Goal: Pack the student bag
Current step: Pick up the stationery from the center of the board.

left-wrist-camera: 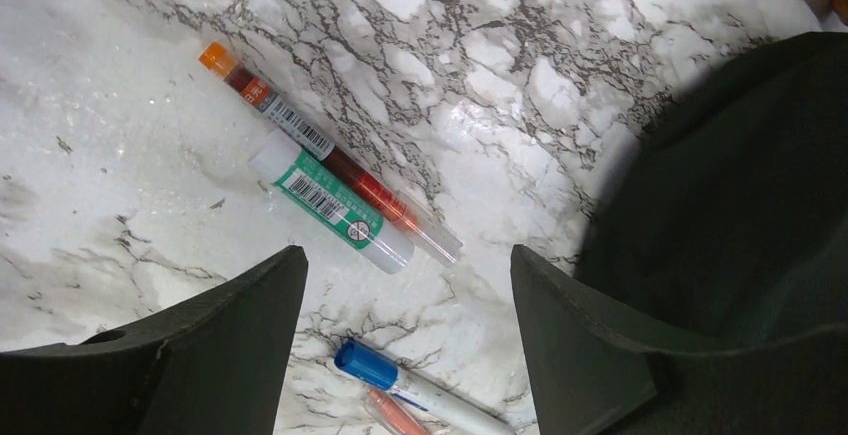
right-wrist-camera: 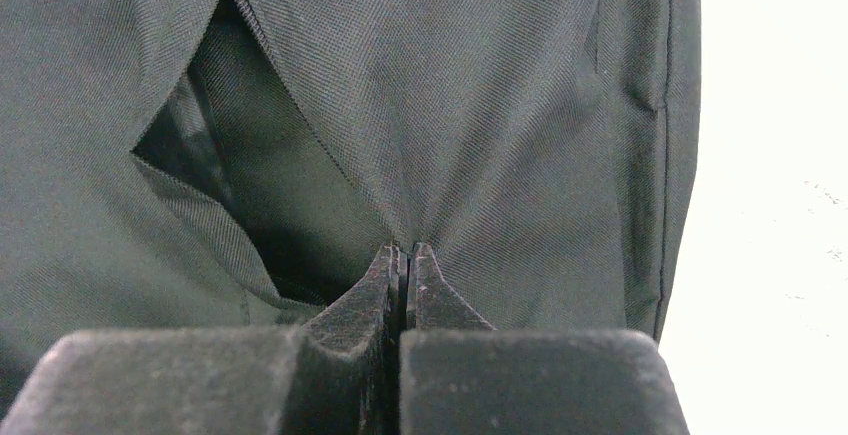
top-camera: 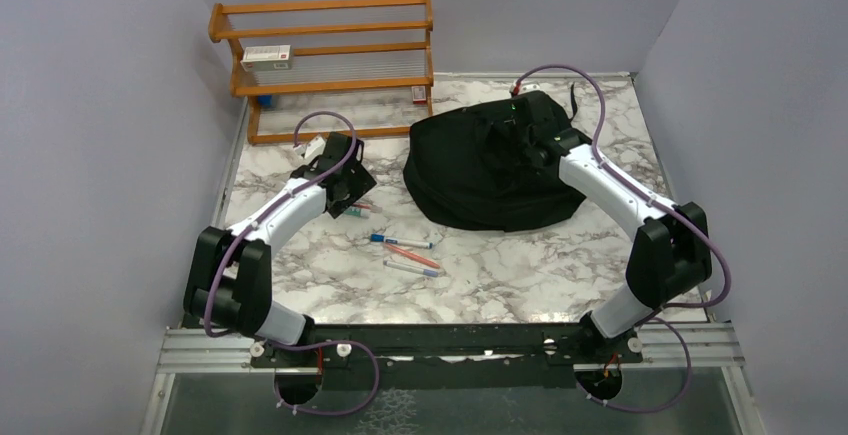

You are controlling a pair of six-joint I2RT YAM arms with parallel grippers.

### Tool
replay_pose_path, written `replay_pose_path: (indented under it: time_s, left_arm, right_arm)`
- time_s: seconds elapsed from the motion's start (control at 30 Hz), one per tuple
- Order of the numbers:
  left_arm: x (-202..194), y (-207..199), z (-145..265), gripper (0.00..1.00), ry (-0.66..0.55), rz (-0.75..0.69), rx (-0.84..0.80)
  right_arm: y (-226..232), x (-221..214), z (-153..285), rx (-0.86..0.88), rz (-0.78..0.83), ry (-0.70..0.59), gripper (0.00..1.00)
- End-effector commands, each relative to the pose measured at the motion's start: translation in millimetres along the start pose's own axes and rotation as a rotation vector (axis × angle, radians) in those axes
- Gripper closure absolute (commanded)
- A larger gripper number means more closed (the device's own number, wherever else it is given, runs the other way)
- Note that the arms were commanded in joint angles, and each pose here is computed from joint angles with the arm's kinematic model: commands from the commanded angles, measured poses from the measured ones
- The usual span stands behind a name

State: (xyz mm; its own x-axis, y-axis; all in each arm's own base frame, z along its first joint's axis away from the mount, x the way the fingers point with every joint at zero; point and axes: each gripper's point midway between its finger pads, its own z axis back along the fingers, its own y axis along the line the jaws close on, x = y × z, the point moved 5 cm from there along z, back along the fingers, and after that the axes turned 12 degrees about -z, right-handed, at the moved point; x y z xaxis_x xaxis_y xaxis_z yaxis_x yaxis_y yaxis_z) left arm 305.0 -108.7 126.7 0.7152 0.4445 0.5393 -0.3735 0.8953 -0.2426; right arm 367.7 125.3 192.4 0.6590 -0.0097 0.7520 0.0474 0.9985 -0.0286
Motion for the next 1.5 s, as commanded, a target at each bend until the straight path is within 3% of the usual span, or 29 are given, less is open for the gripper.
replay_pose_path:
  time_s: [0.0,0.4,0.73,1.1,1.2,1.3,1.47]
  left_arm:
    - [-6,10,-10,0.25,0.010,0.128,0.088]
    - [-18,20,-27,0.33,0.034,0.120,0.155]
    - [-34,37,-42,0.45,0.066,0.087,0.217]
    - [-38,46,-40,0.65,0.067,0.090,0.234]
    - [-36,48,-38,0.79,0.077,0.077,0.223]
    - [-22,42,-23,0.86,0.027,0.051,0.175]
    - [20,24,20,0.89,-0.153,-0.012,0.029]
  right_arm:
    - [-4,-2,10,0.008,-0.017,0.004,0.99]
    - [-4,-8,6,0.006,-0.022,0.020,0.99]
    - [-5,-13,5,0.000,-0.024,0.029,0.99]
    - [-5,-16,3,-0.003,-0.025,0.037,0.99]
    - [-6,-16,4,-0.007,-0.026,0.035,0.99]
    - [-7,-15,6,-0.008,-0.025,0.032,0.99]
    - [-7,-13,11,0.008,-0.029,0.020,0.99]
